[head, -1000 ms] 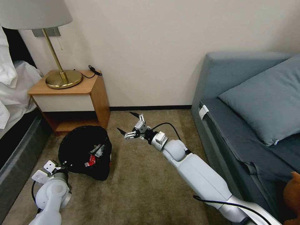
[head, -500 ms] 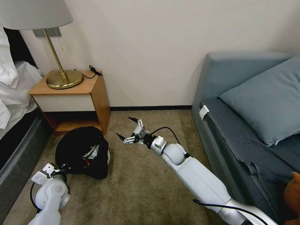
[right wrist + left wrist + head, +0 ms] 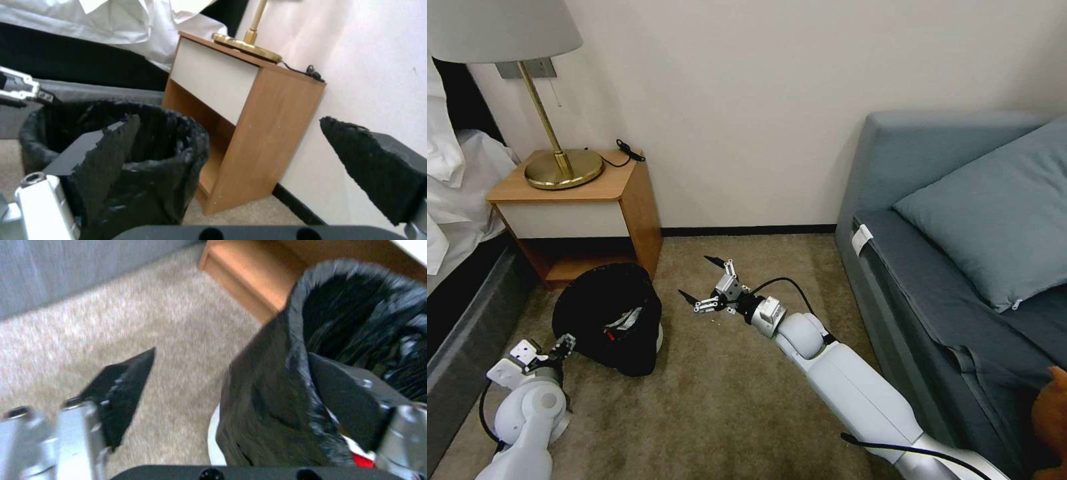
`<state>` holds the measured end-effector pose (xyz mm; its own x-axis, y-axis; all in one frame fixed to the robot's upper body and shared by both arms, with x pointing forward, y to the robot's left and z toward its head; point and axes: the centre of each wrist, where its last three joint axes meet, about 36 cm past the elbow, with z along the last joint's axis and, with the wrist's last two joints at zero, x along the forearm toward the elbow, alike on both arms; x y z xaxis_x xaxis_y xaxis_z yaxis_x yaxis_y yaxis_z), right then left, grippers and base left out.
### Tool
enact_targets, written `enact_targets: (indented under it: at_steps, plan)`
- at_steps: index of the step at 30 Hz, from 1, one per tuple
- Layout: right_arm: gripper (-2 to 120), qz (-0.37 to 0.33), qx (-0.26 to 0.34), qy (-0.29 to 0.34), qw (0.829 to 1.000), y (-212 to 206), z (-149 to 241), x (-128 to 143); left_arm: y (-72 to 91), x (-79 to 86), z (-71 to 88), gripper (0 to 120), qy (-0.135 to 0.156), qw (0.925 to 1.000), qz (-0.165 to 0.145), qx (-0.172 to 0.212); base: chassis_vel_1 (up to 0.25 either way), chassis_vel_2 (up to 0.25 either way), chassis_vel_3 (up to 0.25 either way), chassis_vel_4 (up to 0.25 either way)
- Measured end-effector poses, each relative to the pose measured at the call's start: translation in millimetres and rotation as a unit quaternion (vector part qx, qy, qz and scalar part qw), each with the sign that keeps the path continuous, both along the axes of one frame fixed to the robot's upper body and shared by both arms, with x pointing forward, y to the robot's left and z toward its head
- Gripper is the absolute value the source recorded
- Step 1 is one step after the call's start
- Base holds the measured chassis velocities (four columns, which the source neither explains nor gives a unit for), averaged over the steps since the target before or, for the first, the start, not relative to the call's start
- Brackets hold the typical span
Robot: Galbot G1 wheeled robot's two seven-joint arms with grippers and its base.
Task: Pick up the trash bin, then pick up the garbage on the floor and place it into the trash bin.
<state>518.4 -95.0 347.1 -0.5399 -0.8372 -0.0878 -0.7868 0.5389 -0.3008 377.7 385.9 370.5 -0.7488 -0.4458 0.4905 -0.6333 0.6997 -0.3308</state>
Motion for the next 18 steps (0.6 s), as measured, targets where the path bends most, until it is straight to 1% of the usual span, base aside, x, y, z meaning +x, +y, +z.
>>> enact_targets:
  at_steps: [1, 2, 3, 4, 5, 6, 8, 9, 10, 12, 13, 14, 15, 16, 17, 18]
  plan:
    - [100, 0.0, 0.0, 0.0, 1.0, 0.0, 0.0, 0.0, 0.0, 0.0, 0.0, 93, 0.0, 1.0, 0.0, 0.0, 0.0, 0.0, 0.0, 0.0]
    - [100, -0.005, 0.002, 0.004, 1.0, -0.4, -0.4, -2.1, 0.2, -0.8, 2.0, 98, -0.004, 0.9999, -0.002, 0.015, 0.0, 0.0, 0.0, 0.0]
    - [100, -0.009, 0.003, 0.007, 1.0, -0.5, -0.7, -3.7, 0.4, -2.1, 2.0, 99, -0.007, 0.9995, -0.004, 0.029, 0.0, 0.0, 0.0, 0.0]
    - [100, -0.009, 0.003, 0.007, 1.0, -0.5, -0.7, -3.7, 0.4, -2.1, 2.0, 99, -0.007, 0.9995, -0.004, 0.029, 0.0, 0.0, 0.0, 0.0]
    - [100, -0.015, 0.006, 0.011, 1.0, 0.0, -1.1, -6.8, 0.5, -4.0, 1.1, 100, -0.01, 0.9986, -0.008, 0.052, 0.0, 0.0, 0.0, 0.0]
    - [100, -0.015, 0.006, 0.011, 1.0, 0.0, -1.1, -6.8, 0.5, -4.0, 1.1, 100, -0.01, 0.9986, -0.008, 0.052, 0.0, 0.0, 0.0, 0.0]
    - [100, -0.028, 0.014, 0.021, 0.999, 0.5, -1.0, -12.9, -0.4, -8.9, 0.7, 100, -0.017, 0.9946, -0.019, 0.1, 0.0, 0.0, 0.0, 0.0]
    - [100, -0.028, 0.014, 0.021, 0.999, 0.5, -1.0, -12.9, -0.4, -8.9, 0.7, 100, -0.017, 0.9946, -0.019, 0.1, 0.0, 0.0, 0.0, 0.0]
    - [100, -0.032, 0.017, 0.025, 0.999, 0.8, -0.9, -14.4, -1.1, -10.4, 1.4, 100, -0.019, 0.9931, -0.023, 0.113, 0.0, 0.0, 0.0, 0.0]
    - [100, -0.051, 0.03, 0.039, 0.998, 1.6, -0.2, -19.8, -3.4, -14.4, 5.9, 100, -0.03, 0.9857, -0.042, 0.161, 0.0, 0.0, 0.0, 0.0]
    - [100, -0.051, 0.03, 0.039, 0.998, 1.6, -0.2, -19.8, -3.4, -14.4, 5.9, 100, -0.03, 0.9857, -0.042, 0.161, 0.0, 0.0, 0.0, 0.0]
    - [100, -0.057, 0.034, 0.045, 0.997, 1.8, -0.3, -21.6, -4.0, -15.8, 7.8, 100, -0.034, 0.9826, -0.05, 0.176, 0.0, 0.0, 0.0, 0.0]
    - [100, -0.07, 0.042, 0.055, 0.995, 1.5, 0.2, -24.5, -5.0, -19.2, 11.2, 100, -0.042, 0.9754, -0.07, 0.205, 0.0, 0.0, 0.0, 0.0]
    - [100, -0.078, 0.046, 0.062, 0.994, 1.2, 0.6, -26.2, -5.9, -21.2, 13.0, 100, -0.047, 0.9707, -0.083, 0.22, 0.0, 0.0, 0.0, 0.0]
    - [100, -0.078, 0.046, 0.062, 0.994, 1.2, 0.6, -26.2, -5.9, -21.2, 13.0, 100, -0.047, 0.9707, -0.083, 0.22, 0.0, 0.0, 0.0, 0.0]
    - [100, -0.092, 0.053, 0.072, 0.992, -0.2, 0.6, -28.3, -7.9, -24.5, 16.3, 100, -0.056, 0.9605, -0.111, 0.249, 0.0, 0.0, 0.0, 0.0]
